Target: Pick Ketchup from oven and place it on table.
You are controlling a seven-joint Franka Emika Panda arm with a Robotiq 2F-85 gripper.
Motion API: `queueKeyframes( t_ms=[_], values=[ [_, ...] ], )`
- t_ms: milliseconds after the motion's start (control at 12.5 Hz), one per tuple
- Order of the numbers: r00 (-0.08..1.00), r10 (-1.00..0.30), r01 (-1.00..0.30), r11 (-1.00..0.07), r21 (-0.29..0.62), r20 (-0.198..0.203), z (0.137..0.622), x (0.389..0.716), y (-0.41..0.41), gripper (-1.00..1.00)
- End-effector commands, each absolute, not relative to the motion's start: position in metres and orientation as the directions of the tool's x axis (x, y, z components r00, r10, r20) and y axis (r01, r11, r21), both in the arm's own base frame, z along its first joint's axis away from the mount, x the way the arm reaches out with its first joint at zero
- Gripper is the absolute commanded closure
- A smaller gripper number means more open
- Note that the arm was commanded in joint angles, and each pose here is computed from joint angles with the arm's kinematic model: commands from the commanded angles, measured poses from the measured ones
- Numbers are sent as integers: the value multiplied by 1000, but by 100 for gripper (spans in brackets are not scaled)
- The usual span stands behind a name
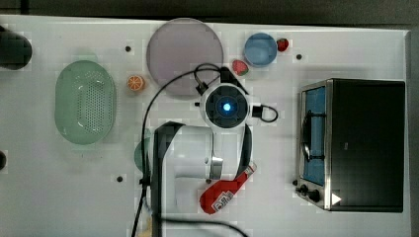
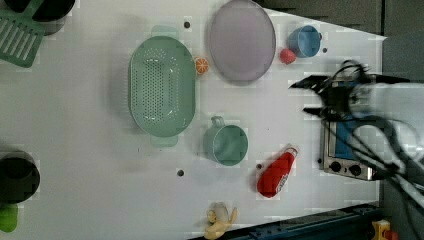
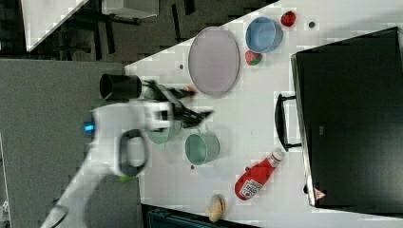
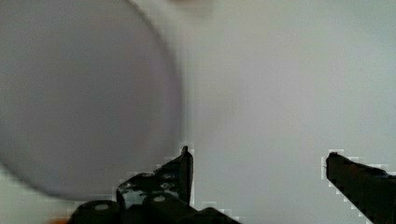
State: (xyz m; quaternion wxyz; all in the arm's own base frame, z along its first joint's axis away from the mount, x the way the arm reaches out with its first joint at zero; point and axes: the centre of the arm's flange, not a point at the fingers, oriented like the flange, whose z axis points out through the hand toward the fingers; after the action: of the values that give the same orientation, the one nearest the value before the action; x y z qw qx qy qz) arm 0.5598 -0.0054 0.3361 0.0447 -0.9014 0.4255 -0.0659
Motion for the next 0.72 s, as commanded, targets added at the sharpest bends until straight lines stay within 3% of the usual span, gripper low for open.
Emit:
queueKeyframes(
  t_ms=[80,320,560,720],
  values=[
    [570,-804,-754,-594,-280,168,456,580,-22,-100],
    [598,-797,-774,-603,-194,87,537,577,-25,-100],
    [598,-795,-792,-606,-76,99,574,571,-31,-100],
    [539,-842,-842,-539,14,15,587,554,-27,-100]
  ],
)
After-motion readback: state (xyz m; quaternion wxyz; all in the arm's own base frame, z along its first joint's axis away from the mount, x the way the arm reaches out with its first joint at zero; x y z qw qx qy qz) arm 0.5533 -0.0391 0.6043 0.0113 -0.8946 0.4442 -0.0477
